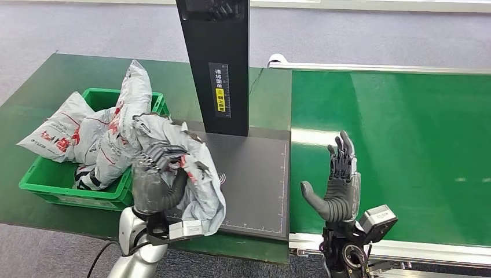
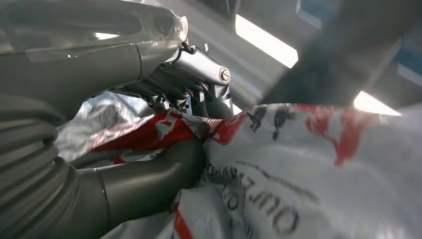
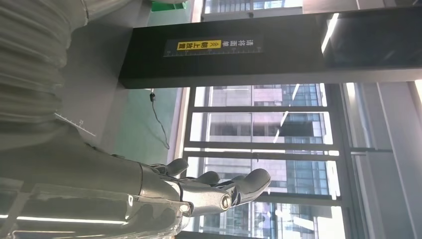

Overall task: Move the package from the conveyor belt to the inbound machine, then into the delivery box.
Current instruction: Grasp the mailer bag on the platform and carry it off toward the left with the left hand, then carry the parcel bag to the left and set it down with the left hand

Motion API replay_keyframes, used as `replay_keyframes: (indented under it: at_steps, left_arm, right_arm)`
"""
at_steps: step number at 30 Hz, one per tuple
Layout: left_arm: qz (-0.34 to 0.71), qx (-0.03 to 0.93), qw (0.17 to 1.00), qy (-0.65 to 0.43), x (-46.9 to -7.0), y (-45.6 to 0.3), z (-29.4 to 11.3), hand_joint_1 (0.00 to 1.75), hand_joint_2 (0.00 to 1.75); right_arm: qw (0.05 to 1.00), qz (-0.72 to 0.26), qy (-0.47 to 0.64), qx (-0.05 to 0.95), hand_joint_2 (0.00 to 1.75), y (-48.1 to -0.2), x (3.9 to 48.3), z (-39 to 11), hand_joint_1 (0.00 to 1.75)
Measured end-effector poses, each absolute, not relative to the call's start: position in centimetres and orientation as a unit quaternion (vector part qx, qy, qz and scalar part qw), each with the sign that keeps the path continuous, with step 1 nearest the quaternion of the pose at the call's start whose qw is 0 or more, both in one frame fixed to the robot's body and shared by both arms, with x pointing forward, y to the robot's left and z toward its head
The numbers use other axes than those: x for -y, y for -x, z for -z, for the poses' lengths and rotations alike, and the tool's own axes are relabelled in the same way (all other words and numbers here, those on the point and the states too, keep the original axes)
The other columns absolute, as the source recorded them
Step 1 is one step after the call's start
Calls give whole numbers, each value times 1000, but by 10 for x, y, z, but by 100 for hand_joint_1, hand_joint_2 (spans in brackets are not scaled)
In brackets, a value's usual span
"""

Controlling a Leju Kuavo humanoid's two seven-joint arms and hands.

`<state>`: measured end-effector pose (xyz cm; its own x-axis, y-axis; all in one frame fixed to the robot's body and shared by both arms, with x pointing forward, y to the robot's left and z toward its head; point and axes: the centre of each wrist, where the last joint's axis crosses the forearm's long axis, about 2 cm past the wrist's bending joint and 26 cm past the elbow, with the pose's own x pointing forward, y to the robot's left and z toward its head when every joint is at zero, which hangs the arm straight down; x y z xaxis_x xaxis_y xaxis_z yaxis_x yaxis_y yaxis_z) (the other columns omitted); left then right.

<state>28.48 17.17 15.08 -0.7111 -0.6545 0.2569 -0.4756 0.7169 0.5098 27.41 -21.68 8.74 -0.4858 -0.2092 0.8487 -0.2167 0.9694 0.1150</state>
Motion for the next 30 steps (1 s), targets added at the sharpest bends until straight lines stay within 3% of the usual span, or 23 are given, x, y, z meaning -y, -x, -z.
replay_keyframes:
  at_steps: [15,21,30]
  left_arm:
    - [67,907,78,-409,-221,-277,-247,175,175]
    - [53,881,69,-465,-250,-295,-260,175,175]
    - [46,872,73,-481,-260,-301,-262,175,175]
  right_arm:
    - [496,-5,-121,860,175,-270,218,-84,0]
    - [497,-8,-124,859,175,-269,216,-83,0]
    - [497,-8,-125,859,175,-269,215,-83,0]
